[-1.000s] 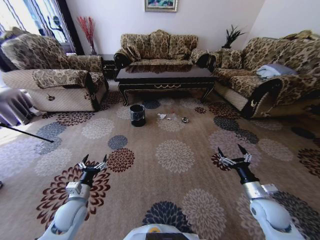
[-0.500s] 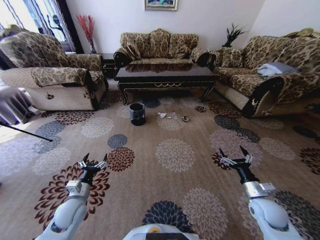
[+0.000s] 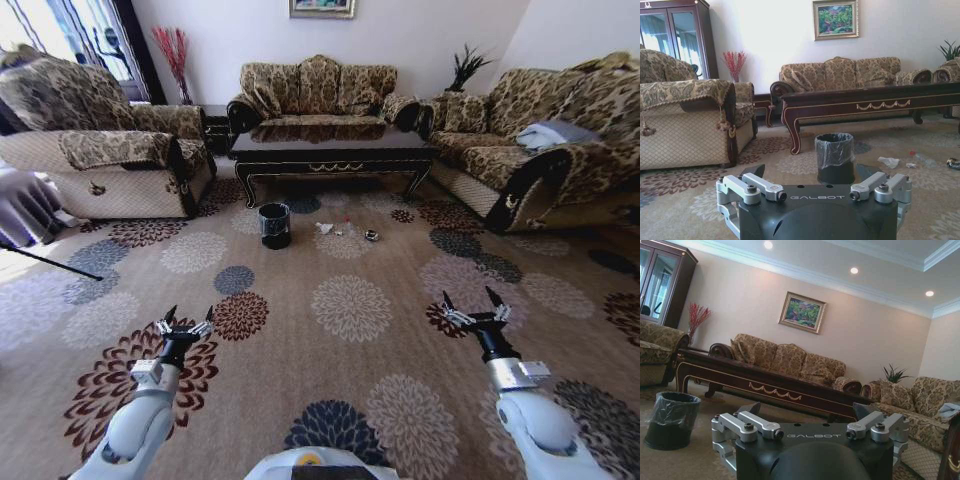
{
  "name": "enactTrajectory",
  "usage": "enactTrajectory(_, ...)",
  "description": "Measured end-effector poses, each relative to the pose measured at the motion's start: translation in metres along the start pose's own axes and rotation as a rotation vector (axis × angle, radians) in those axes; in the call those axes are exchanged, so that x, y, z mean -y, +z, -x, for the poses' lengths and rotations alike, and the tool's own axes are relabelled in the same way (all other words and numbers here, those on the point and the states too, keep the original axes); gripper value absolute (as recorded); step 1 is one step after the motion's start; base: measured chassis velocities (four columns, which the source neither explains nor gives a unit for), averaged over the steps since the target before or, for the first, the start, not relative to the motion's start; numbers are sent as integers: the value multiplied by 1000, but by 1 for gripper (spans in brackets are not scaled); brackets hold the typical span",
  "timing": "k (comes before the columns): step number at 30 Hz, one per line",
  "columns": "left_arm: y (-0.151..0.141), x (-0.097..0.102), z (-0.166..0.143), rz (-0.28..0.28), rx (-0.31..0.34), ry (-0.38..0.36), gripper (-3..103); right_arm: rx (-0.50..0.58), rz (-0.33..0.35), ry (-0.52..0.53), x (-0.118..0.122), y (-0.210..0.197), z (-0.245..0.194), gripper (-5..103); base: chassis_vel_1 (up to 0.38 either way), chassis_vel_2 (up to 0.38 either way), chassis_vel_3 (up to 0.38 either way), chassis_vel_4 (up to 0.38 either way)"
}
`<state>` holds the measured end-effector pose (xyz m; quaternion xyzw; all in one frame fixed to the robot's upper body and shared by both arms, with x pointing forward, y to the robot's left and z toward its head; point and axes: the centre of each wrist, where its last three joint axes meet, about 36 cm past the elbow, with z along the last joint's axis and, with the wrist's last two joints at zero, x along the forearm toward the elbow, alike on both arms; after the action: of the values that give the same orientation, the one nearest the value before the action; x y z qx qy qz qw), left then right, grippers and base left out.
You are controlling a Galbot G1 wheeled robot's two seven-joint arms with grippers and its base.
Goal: Move to the front of the table and pick up the trash from the floor, then place it into the trash bin.
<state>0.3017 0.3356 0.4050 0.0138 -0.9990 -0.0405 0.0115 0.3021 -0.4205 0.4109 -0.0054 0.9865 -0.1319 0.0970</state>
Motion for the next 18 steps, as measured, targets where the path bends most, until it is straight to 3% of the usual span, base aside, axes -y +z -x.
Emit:
enactTrajectory(9,-1,2,-1,-17,3,11,100,4,-47,54,0,-1,1,100,0,0,0,0)
enactTrajectory(18,-2,2,-1,-18,4,12,100,21,-12,38,0,-1,0,100,0,0,0,0)
